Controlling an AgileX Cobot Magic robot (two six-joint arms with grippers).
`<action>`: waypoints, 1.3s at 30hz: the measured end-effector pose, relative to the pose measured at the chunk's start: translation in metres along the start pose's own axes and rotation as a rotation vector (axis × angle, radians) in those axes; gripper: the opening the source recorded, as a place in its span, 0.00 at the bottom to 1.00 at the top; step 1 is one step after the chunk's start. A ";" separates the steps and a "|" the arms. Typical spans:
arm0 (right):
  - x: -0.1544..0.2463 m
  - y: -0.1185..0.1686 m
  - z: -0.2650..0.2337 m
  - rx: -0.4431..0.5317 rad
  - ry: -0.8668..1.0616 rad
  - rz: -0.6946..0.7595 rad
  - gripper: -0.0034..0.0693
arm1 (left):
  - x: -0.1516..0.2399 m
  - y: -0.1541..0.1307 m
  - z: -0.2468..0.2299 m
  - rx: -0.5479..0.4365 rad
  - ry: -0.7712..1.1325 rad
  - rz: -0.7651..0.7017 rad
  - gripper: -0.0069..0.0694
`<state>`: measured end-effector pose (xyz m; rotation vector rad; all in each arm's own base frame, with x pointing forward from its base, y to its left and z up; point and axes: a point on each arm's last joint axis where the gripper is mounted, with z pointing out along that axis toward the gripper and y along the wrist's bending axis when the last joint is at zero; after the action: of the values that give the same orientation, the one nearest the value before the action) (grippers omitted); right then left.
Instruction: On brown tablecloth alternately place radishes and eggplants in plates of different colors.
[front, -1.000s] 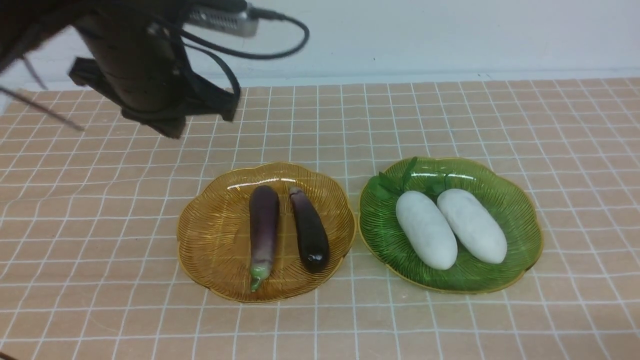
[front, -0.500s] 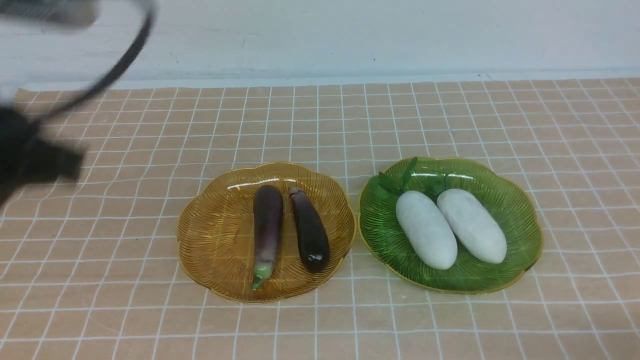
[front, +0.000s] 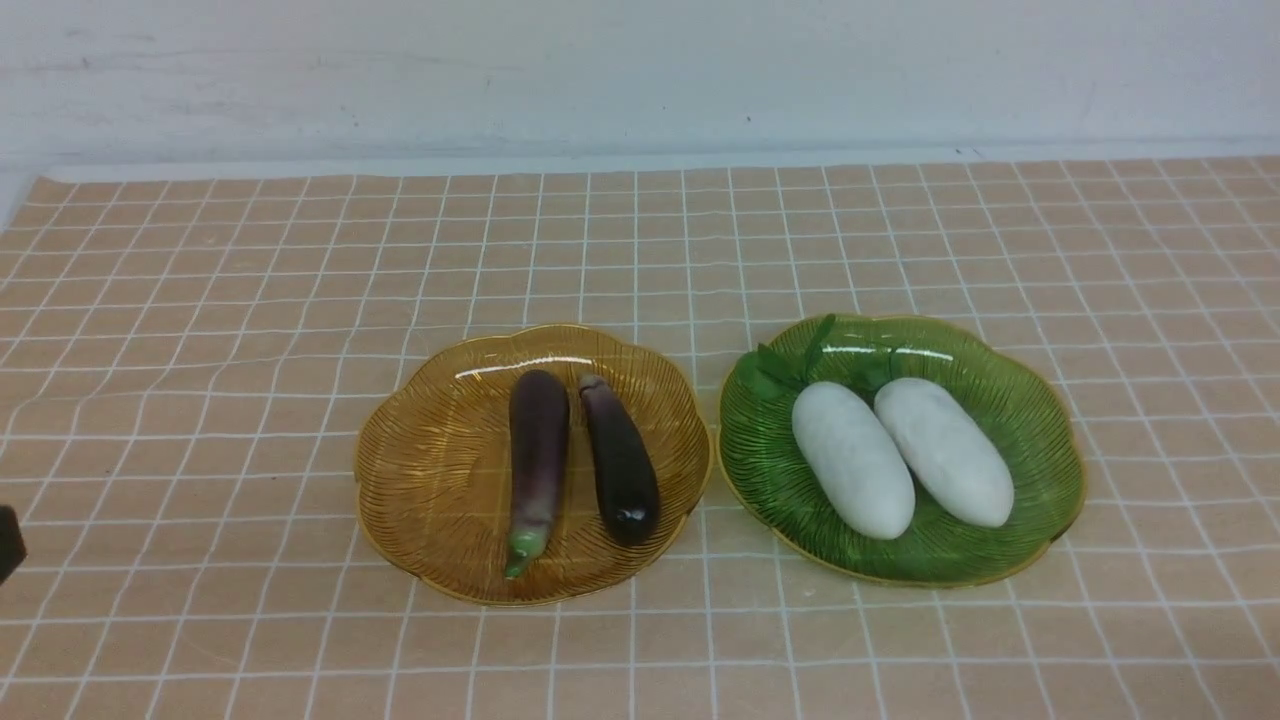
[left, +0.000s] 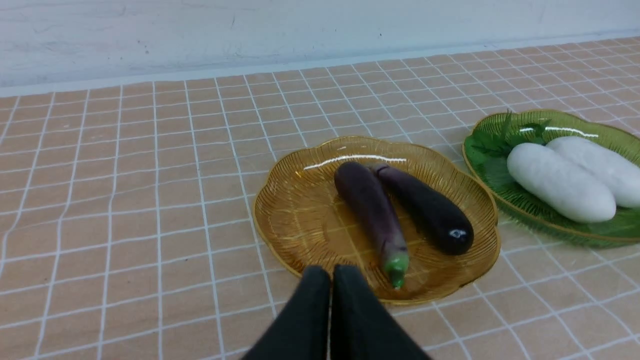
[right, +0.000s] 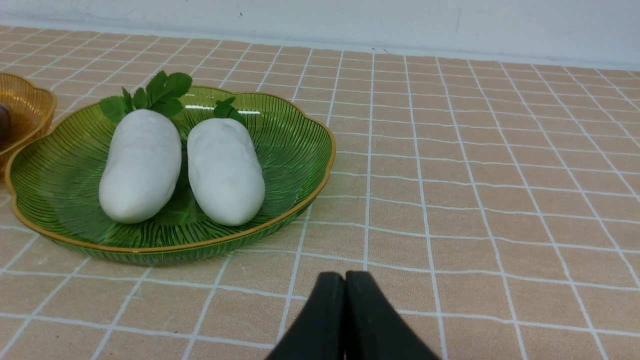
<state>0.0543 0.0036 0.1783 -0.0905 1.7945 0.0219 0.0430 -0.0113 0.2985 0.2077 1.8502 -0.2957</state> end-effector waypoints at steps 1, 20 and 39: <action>0.000 0.000 0.000 0.000 0.000 0.000 0.03 | 0.002 0.000 0.000 -0.001 0.003 0.003 0.09; 0.000 0.000 0.000 0.000 0.000 0.015 0.03 | 0.070 0.008 0.026 -0.059 0.000 0.061 0.09; 0.000 0.000 0.000 0.000 -0.001 0.017 0.03 | 0.120 0.024 0.041 -0.299 0.017 0.009 0.09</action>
<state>0.0544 0.0036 0.1784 -0.0750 1.7944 0.0340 0.0522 -0.0015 0.1704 0.0124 1.8835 -0.0090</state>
